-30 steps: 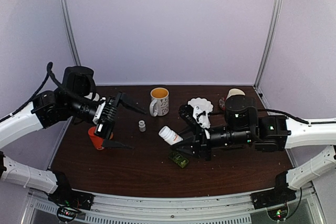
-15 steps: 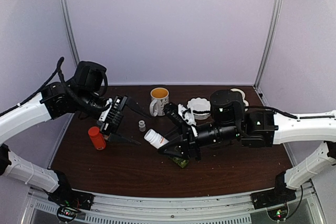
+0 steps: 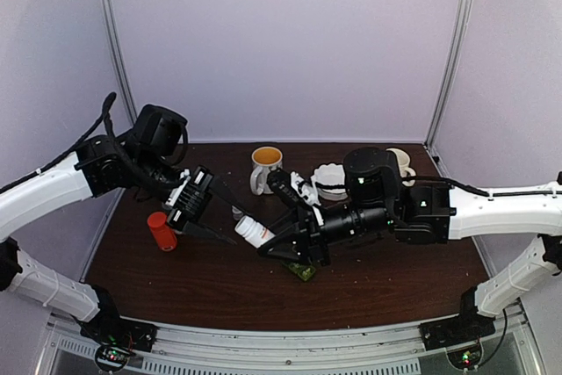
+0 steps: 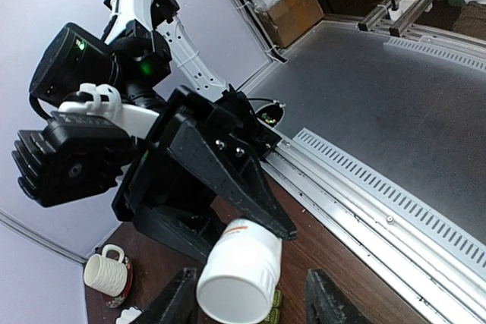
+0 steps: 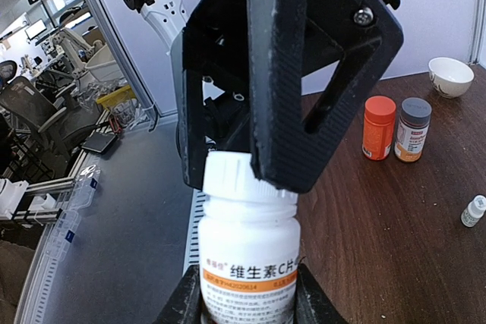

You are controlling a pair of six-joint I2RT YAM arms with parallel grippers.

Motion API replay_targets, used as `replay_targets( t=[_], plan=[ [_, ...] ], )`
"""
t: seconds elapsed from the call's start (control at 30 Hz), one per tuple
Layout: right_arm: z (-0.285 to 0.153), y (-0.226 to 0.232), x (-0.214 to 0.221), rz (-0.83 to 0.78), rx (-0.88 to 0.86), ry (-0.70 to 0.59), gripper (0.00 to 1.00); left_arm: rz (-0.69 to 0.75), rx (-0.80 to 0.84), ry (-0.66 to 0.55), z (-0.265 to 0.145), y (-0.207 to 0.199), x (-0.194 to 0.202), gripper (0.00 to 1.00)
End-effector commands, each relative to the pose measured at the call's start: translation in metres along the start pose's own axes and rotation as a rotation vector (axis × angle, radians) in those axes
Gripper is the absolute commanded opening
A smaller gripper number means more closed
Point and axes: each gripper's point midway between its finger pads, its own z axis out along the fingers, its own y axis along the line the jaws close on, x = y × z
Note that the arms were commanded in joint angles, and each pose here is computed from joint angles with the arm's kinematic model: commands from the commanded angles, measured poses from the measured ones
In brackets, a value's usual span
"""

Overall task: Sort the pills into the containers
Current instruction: Unscrew the lid of the pill bottle from the pill bottle.

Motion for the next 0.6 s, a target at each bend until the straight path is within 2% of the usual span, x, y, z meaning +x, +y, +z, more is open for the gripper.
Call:
replay_targets(
  t=[0.0, 0.27, 0.57],
  plan=[
    [-0.001, 0.003, -0.021, -0.013, -0.018, -0.053, 0.0, 0.026, 0.011, -0.048, 0.0, 0.005, -0.013, 0.48],
    [0.0, -0.001, -0.02, -0.009, 0.002, -0.048, 0.0, 0.002, 0.01, -0.043, 0.001, 0.009, -0.012, 0.37],
    [-0.005, -0.007, -0.023, -0.023, 0.047, -0.057, 0.0, -0.191, 0.004, -0.028, 0.006, 0.026, -0.007, 0.26]
  ],
)
